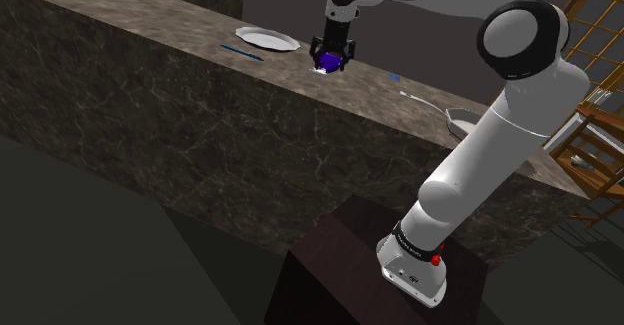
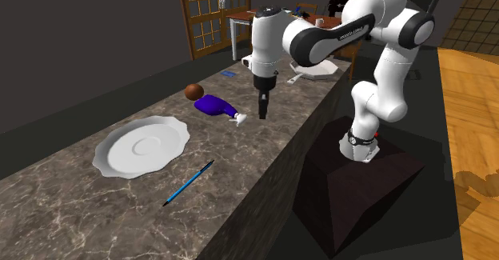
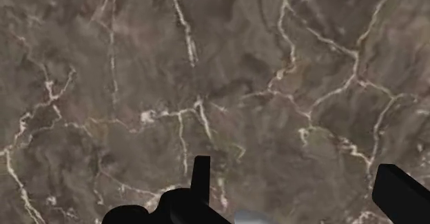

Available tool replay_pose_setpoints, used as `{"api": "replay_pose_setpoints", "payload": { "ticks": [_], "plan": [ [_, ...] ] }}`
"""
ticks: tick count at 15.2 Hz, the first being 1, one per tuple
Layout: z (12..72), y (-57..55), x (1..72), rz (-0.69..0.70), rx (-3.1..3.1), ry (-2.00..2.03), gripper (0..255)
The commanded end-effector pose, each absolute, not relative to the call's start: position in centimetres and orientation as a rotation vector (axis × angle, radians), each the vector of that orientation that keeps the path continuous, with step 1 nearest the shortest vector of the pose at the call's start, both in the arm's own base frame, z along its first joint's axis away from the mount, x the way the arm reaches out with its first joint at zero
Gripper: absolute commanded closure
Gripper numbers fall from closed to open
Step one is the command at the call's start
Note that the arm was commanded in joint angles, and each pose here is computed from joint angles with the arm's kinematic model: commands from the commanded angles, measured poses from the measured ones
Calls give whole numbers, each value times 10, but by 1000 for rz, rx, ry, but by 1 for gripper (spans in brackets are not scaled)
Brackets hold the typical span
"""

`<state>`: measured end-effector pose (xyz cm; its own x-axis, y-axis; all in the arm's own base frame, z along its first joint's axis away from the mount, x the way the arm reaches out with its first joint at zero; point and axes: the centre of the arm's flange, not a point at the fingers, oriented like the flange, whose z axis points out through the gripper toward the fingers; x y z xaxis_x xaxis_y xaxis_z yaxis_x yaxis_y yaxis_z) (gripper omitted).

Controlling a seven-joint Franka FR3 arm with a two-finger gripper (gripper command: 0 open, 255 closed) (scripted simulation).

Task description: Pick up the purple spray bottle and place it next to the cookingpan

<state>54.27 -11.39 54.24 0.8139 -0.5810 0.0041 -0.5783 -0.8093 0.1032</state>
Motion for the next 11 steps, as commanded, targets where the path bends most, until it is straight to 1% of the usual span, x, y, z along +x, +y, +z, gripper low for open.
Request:
{"api": "replay_pose_setpoints", "payload": {
  "ticks": [1, 11],
  "plan": [
    [540, -136, 564, -36, 2868, -1026, 0],
    [532, -247, 626, -8, 2698, -1467, 0]
  ]
}}
